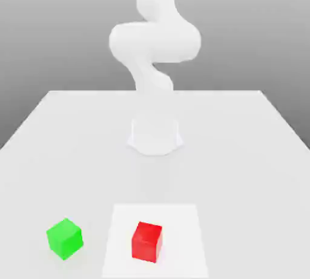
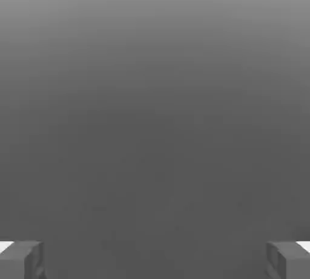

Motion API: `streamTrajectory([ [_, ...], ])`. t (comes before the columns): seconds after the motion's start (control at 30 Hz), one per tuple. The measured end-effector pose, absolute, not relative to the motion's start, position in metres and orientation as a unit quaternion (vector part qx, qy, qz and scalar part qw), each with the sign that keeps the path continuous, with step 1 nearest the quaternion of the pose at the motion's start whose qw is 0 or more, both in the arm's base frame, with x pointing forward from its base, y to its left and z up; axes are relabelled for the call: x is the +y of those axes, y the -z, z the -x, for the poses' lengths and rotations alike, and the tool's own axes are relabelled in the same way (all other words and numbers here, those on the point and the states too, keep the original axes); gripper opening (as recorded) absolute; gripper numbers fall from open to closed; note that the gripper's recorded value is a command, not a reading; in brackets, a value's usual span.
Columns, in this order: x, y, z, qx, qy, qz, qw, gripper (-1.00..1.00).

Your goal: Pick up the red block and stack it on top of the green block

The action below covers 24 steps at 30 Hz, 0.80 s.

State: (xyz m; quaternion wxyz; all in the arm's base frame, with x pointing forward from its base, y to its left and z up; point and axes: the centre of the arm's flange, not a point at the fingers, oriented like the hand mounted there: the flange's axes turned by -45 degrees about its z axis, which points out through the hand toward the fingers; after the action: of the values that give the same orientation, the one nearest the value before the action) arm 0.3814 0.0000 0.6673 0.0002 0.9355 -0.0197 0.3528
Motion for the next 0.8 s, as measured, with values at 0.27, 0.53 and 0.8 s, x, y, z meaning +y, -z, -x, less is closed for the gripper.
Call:
streamTrajectory([
  [0.27, -0.006, -0.509, -0.458, -0.062, -0.231, -0.971, 0.006, 0.00],
  [0.53, -0.014, -0.343, -0.472, -0.103, -0.108, -0.989, 0.006, 0.00],
  [0.8, -0.015, -0.199, -0.442, -0.136, -0.004, -0.991, 0.000, 0.00],
])
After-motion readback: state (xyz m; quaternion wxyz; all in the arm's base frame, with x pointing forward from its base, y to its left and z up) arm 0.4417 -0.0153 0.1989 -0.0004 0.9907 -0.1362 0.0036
